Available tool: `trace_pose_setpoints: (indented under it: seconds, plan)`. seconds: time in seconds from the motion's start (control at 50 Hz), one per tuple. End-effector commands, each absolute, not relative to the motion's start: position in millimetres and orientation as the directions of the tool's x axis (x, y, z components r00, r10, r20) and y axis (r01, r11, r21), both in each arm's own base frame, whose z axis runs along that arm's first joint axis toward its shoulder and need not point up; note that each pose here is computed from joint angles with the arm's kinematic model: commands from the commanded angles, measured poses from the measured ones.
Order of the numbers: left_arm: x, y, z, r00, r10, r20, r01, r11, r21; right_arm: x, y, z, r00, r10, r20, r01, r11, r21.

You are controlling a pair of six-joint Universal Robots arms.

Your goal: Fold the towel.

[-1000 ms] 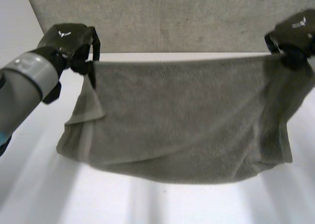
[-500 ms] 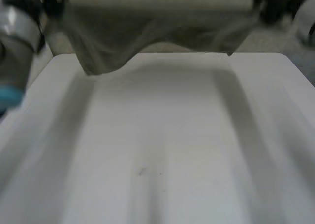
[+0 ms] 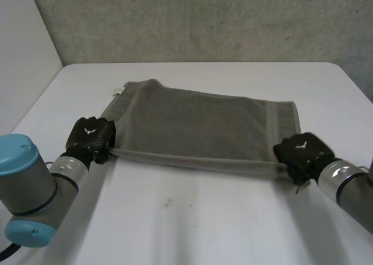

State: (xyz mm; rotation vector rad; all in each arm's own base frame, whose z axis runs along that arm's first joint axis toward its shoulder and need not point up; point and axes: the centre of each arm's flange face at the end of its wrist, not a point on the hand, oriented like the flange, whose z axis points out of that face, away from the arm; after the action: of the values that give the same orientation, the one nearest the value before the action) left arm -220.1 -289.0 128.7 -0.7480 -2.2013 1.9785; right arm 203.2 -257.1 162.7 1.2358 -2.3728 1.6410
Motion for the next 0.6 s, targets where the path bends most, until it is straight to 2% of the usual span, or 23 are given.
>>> trace_pose_setpoints:
  seconds: [0.02,0.12,0.3,0.44,0.6]
  plan:
    - [-222,-298,129,-0.882,0.391,-0.263,0.276,-0.023,-0.961,188,-270,187,-0.778,-0.502,0.377,-0.503,0.138,-0.853]
    - [-223,-300,124,-0.880,0.397,-0.261,0.277,-0.017,-0.961,180,-275,204,-0.825,-0.472,0.311,-0.412,0.124,-0.903]
    - [-232,-300,118,-0.874,0.422,-0.241,0.262,-0.009,-0.965,176,-276,209,-0.831,-0.467,0.304,-0.400,0.120,-0.909]
    - [-245,-288,119,-0.846,0.499,-0.189,0.217,-0.002,-0.976,176,-275,208,-0.830,-0.468,0.304,-0.402,0.123,-0.907]
    - [-247,-292,117,-0.842,0.505,-0.188,0.213,-0.009,-0.977,175,-278,209,-0.834,-0.461,0.302,-0.396,0.121,-0.910]
